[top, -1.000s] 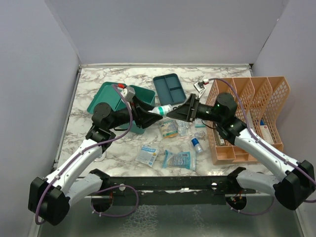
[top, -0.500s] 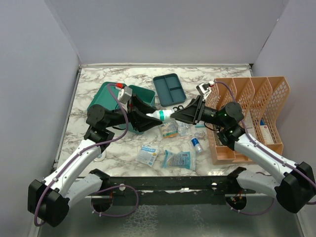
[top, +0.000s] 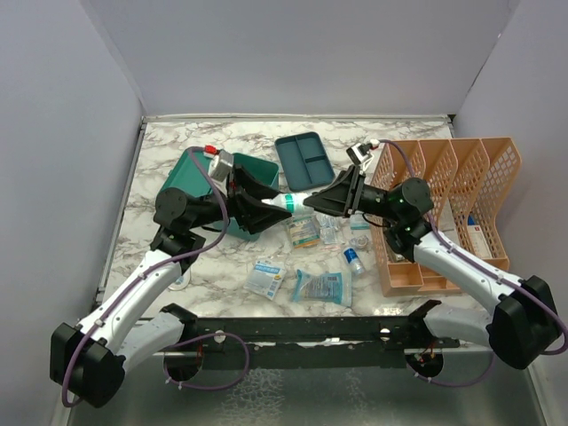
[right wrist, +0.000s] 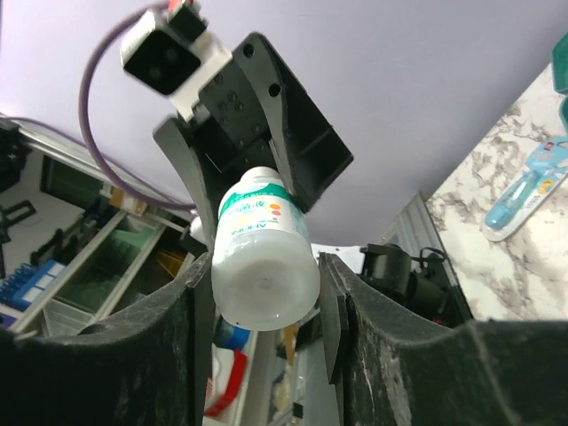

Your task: Organize the medicine kit

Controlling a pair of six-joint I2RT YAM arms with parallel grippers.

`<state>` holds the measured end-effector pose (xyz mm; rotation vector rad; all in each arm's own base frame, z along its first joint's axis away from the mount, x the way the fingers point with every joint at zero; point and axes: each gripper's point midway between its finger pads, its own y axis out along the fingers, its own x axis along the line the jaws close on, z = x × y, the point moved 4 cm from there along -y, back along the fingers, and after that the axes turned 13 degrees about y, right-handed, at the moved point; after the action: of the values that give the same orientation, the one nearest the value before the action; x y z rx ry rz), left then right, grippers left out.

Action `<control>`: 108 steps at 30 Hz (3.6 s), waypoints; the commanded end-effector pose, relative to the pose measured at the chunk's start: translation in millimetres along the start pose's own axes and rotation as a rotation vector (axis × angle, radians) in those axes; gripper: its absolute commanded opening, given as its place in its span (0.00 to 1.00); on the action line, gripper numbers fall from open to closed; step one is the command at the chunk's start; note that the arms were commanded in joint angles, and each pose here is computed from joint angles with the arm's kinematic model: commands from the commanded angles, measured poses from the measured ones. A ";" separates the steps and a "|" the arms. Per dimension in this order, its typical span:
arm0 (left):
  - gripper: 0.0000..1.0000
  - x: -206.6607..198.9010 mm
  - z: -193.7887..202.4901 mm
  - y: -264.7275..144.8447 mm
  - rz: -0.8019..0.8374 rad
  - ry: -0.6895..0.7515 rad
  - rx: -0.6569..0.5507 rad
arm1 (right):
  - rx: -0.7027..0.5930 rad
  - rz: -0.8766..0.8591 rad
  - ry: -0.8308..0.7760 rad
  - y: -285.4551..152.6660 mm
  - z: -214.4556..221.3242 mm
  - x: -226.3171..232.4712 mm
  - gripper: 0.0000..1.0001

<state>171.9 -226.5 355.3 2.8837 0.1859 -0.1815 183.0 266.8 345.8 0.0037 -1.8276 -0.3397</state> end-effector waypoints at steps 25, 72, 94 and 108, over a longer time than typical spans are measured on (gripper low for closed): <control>0.84 123.8 -3.6 15.2 -0.703 -0.973 -0.430 | -0.367 0.113 -0.512 50.7 -107.9 -36.5 0.29; 0.35 121.1 57.1 -58.9 -1.118 -0.559 -0.006 | -0.286 0.463 -0.299 -20.0 -40.2 -57.6 0.67; 0.35 176.6 79.2 -76.1 -1.340 -0.596 0.098 | -0.330 0.658 -0.654 -19.2 -89.2 -105.4 0.64; 0.32 214.8 136.1 -94.8 -1.591 -0.833 0.264 | -0.254 0.772 -0.648 -10.5 -102.7 -113.3 0.63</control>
<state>355.4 -155.9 182.9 1.9682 2.0711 -1.5140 307.4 255.7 262.7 -1.0186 -2.2211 -0.0548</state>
